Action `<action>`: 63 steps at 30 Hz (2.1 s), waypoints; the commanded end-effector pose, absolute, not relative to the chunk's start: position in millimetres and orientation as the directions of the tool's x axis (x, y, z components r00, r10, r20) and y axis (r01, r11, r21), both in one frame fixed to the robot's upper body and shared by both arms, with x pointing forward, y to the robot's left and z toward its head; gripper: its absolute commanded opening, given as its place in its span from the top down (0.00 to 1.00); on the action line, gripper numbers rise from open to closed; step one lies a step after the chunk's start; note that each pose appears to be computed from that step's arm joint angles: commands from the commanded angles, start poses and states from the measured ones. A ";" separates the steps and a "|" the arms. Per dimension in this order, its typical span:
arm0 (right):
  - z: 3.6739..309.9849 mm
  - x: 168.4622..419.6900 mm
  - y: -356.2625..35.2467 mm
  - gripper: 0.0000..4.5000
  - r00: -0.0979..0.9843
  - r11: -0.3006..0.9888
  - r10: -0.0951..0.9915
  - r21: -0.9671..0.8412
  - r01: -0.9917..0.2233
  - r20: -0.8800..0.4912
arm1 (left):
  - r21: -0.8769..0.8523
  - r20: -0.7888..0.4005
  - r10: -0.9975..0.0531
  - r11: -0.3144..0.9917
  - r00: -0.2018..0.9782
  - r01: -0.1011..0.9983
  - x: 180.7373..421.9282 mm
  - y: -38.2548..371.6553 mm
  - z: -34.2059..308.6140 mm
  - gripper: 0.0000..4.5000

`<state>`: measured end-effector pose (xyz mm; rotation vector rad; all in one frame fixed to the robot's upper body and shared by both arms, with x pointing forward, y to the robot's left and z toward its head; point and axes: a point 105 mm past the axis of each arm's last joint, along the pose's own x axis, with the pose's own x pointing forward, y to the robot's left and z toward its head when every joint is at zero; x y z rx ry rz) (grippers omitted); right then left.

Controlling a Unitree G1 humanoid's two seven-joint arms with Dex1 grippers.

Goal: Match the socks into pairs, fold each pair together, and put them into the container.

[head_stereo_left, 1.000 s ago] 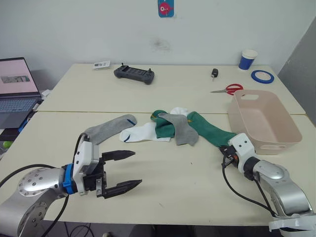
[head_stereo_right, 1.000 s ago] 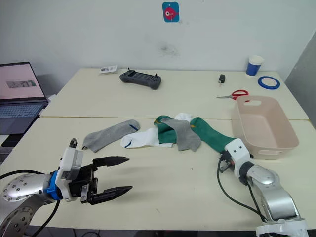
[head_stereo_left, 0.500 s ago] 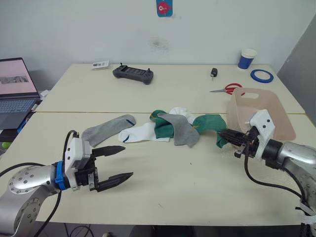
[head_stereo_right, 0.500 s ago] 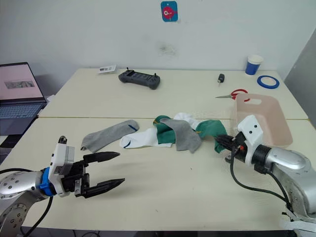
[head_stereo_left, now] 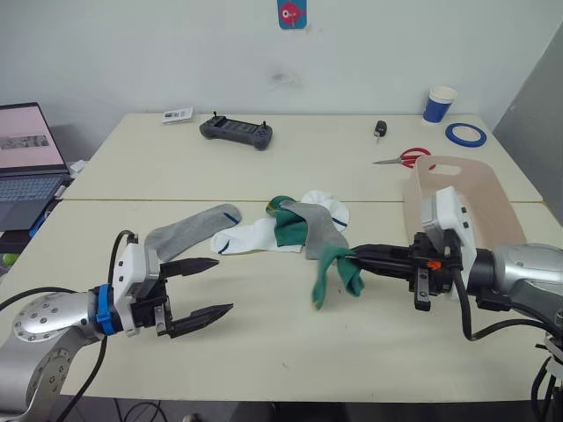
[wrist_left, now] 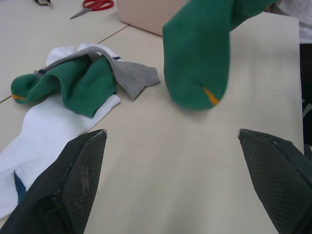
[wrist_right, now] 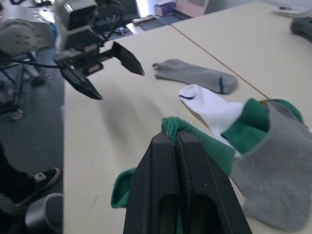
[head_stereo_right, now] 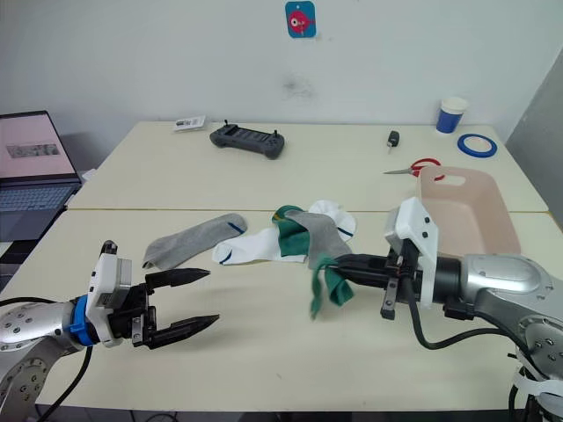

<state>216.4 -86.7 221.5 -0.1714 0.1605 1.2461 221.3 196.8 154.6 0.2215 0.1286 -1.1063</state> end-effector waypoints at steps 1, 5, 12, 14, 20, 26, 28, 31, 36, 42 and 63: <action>228.1 204.2 -70.7 1.00 0.205 0.210 0.965 0.011 -0.978 -0.165 | 0.144 -0.223 -0.868 0.421 0.444 0.895 221.4 200.0 161.6 0.00; 203.3 204.3 -74.4 1.00 0.228 0.228 0.939 -0.031 -0.973 -0.256 | 0.138 -0.238 -0.861 0.428 0.449 0.893 216.4 202.2 160.5 0.00; 146.2 224.7 -113.9 1.00 0.335 0.148 0.847 -0.421 -0.895 -0.413 | 0.121 -0.261 -0.873 0.394 0.412 0.911 203.0 194.0 154.8 0.00; 134.4 226.5 -126.0 1.00 0.343 0.118 0.830 -0.463 -0.879 -0.440 | 0.120 -0.281 -0.884 0.354 0.374 0.927 196.9 189.3 151.1 0.00; 134.5 233.8 -144.6 1.00 0.390 0.028 0.784 -0.600 -0.800 -0.483 | 0.104 -0.299 -0.908 0.275 0.294 0.956 182.5 181.6 145.8 0.00; 130.2 223.6 -136.8 0.89 0.364 0.012 0.792 -0.583 -0.813 -0.491 | 0.098 -0.247 -0.937 0.228 0.246 0.969 181.5 159.5 143.4 0.00; 133.2 221.2 -133.4 0.77 0.374 0.070 0.807 -0.555 -0.829 -0.457 | 0.099 -0.246 -0.947 0.188 0.207 0.977 176.8 153.6 140.6 0.00; 133.7 214.2 -132.4 0.54 0.378 0.094 0.806 -0.533 -0.841 -0.455 | 0.141 -0.266 -0.952 0.115 0.150 0.983 173.5 150.0 135.6 0.00; 127.4 200.5 -151.2 0.29 0.415 0.119 0.766 -0.526 -0.842 -0.491 | 0.213 -0.305 -0.948 0.024 0.090 0.977 183.4 140.3 129.4 0.00; 134.4 186.1 -157.2 0.29 0.446 0.179 0.750 -0.500 -0.847 -0.488 | 0.372 -0.361 -0.930 -0.078 0.066 0.925 206.4 123.0 114.4 0.00; 146.0 173.7 -130.8 0.28 0.478 0.267 0.768 -0.464 -0.844 -0.427 | 0.668 -0.397 -0.914 -0.229 0.078 0.708 237.0 75.6 73.4 0.28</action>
